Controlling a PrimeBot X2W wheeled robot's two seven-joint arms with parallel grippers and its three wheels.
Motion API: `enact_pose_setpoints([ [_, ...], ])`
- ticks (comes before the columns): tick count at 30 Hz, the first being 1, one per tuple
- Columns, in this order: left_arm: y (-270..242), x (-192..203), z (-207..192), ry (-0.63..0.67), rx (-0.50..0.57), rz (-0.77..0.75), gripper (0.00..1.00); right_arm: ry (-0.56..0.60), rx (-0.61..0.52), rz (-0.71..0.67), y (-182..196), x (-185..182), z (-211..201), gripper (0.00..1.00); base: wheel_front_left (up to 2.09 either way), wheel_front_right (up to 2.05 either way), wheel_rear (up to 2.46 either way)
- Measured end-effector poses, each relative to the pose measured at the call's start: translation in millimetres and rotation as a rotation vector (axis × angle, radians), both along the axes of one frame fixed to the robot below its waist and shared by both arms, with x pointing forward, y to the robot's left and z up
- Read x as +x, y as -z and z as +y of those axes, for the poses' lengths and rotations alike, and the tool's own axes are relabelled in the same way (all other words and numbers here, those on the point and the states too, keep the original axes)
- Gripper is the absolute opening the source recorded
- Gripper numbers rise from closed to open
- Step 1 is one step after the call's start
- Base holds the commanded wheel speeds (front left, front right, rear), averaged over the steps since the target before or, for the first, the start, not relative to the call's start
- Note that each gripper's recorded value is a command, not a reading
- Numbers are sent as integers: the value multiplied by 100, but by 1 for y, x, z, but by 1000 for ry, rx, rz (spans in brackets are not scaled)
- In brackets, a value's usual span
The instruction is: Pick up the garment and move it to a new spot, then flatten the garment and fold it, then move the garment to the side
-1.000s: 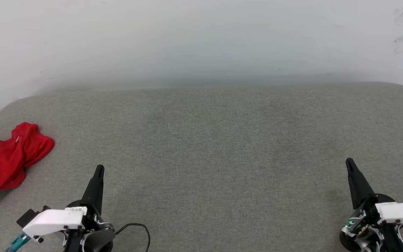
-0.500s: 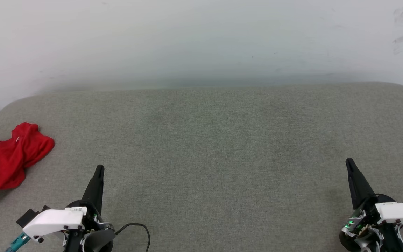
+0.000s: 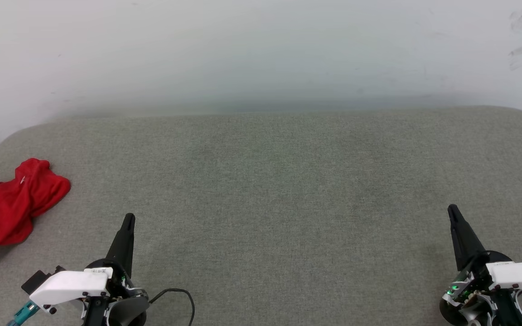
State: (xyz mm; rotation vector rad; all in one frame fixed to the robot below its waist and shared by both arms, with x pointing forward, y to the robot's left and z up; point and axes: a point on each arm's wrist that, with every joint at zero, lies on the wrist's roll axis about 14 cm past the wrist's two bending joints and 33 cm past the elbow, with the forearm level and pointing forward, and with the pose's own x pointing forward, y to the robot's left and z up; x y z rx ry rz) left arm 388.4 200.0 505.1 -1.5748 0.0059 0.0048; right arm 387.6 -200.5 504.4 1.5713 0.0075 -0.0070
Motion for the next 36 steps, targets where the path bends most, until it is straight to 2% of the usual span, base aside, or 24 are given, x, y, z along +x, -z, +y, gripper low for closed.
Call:
enact_pose_setpoints([
  [22, 0, 0, 0, 0, 0, 0, 0, 0, 0, 0, 0, 0, 0, 0, 0, 0, 0],
  [23, 2, 0, 0, 1, -1, 5, 100, 0, 0, 5, 2, -1, 0, 100, 0, 0, 0],
  [27, 20, -9, -1, -4, -6, 58, 100, 8, 3, 63, 21, -10, -1, 100, 0, 0, 0],
  [31, 17, -9, 2, -22, 7, 51, 100, 25, -7, 64, 21, -10, -3, 100, 0, 0, 0],
  [36, 18, -9, 11, -58, 70, 59, 100, 41, -98, 59, 18, -9, -8, 100, 0, 0, 0],
])
